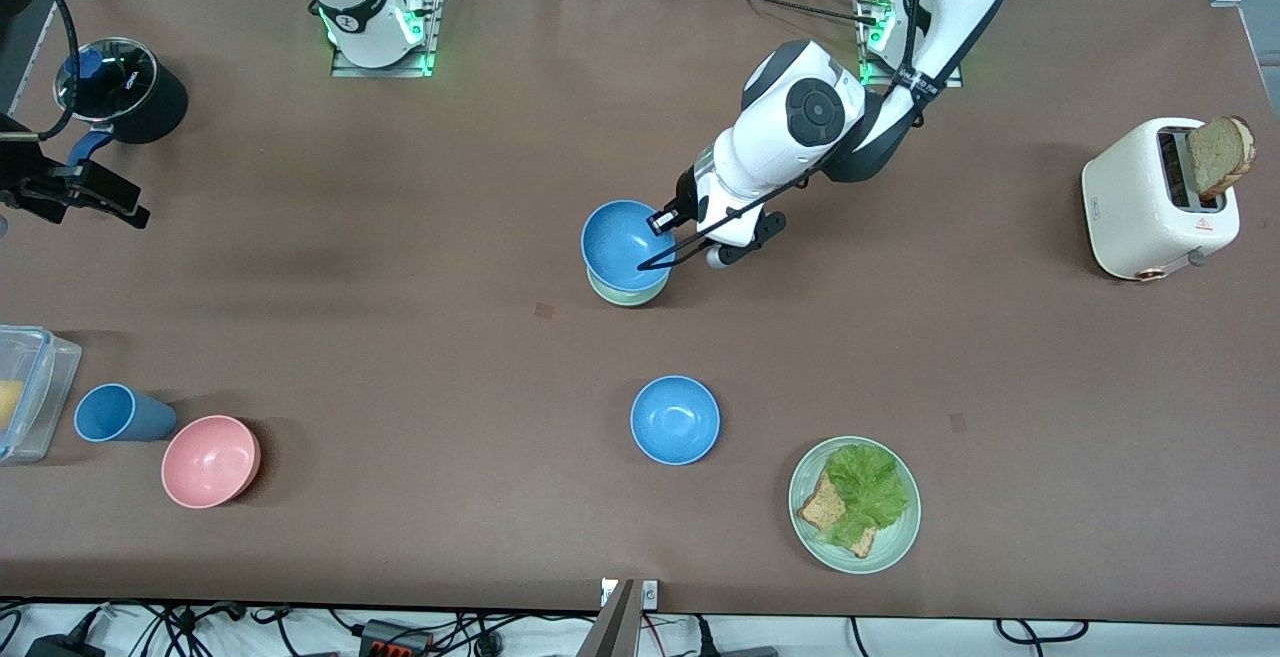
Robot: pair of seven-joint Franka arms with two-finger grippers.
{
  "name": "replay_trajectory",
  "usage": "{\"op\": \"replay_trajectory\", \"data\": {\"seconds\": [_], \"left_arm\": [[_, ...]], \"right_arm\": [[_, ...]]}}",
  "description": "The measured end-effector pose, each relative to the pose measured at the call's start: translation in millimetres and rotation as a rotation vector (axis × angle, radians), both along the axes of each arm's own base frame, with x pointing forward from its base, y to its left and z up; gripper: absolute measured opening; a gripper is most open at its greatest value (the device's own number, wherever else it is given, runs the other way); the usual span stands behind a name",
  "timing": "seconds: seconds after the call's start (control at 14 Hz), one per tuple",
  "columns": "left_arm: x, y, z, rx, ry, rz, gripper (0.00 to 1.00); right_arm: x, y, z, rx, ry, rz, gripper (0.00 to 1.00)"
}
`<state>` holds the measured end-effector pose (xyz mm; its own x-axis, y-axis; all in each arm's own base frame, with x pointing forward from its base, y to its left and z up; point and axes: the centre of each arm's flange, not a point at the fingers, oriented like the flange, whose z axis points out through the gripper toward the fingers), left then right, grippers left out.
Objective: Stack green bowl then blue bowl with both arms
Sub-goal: 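Carry the blue bowl over and lower it into the green bowl, then open the left gripper to release the blue bowl rim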
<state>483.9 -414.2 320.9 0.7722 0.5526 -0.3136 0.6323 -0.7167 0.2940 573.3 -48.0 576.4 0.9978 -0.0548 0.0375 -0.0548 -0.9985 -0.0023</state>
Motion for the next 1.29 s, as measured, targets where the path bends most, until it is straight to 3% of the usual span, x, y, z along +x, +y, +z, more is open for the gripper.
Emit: {"op": "replay_trajectory", "data": {"seconds": [0.43, 1.29], "left_arm": [[5, 7, -35, 0.065, 0.010, 0.010, 0.05], [-5, -13, -62, 0.076, 0.010, -0.042, 0.05]], "right_arm": [[0, 3, -1, 0.000, 0.004, 0.005, 1.00], [0, 4, -1, 0.001, 0.005, 0.007, 1.00]]}}
